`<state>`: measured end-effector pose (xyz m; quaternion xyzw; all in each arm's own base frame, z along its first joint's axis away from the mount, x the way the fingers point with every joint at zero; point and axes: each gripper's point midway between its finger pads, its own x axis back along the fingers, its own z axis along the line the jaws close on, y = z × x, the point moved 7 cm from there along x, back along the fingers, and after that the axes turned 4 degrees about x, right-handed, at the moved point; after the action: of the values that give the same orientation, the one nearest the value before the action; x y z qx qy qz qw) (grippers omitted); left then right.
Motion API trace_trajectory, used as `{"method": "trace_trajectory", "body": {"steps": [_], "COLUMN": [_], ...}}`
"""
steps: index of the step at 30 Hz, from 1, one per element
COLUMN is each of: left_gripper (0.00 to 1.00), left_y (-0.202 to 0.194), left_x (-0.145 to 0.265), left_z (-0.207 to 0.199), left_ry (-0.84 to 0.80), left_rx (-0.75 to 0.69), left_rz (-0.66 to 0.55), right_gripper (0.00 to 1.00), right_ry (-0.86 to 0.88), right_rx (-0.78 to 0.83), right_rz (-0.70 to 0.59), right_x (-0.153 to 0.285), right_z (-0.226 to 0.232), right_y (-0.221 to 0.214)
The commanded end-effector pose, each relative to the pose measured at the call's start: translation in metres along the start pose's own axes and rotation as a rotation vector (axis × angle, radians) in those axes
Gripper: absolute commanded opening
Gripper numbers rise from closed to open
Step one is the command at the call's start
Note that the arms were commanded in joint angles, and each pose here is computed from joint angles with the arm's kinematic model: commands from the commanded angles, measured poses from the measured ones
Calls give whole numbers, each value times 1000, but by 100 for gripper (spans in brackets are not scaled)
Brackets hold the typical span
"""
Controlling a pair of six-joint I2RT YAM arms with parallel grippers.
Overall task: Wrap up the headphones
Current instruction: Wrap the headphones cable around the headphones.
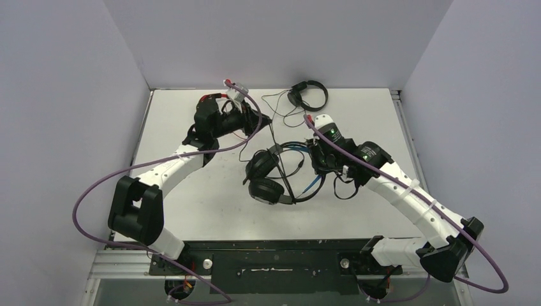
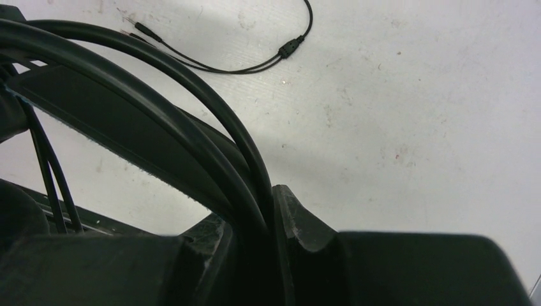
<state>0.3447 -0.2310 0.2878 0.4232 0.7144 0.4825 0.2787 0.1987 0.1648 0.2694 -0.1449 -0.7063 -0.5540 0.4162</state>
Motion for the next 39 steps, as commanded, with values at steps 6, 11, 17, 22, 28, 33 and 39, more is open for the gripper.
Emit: {"method": "trace_trajectory", "body": {"steps": [6,11,17,22,28,33,39], "left_gripper": [13,13,14,15,15,15,17], "left_y": [-1,-12,-18,-30,-55,-71,-96], "left_x": [3,4,6,4,-17,-26,-29], "left_z": [7,8,4,-4,-29,-36,-41], "left_ry": [-12,-28,-71,-101,-117,-122,-136], "left_rx": [38,84,127,164,147,157,203], "left_rz": [-125,-144,-192,-213,-180,-180,-158], "right_gripper": [0,0,0,0,0,0,0], "right_ry": [89,109,99,92,22,14,-44], "right_rx": [-44,-70,-129,-197,-355,-470,-591], "right_rz": [-193,-255,-348,-422,-482,-543,-605], "right_x": [68,86,104,118,132,144,151], "right_z": [2,3,1,1,-11,-28,-53], "right_y": [51,69,97,123,146,160,168]}}
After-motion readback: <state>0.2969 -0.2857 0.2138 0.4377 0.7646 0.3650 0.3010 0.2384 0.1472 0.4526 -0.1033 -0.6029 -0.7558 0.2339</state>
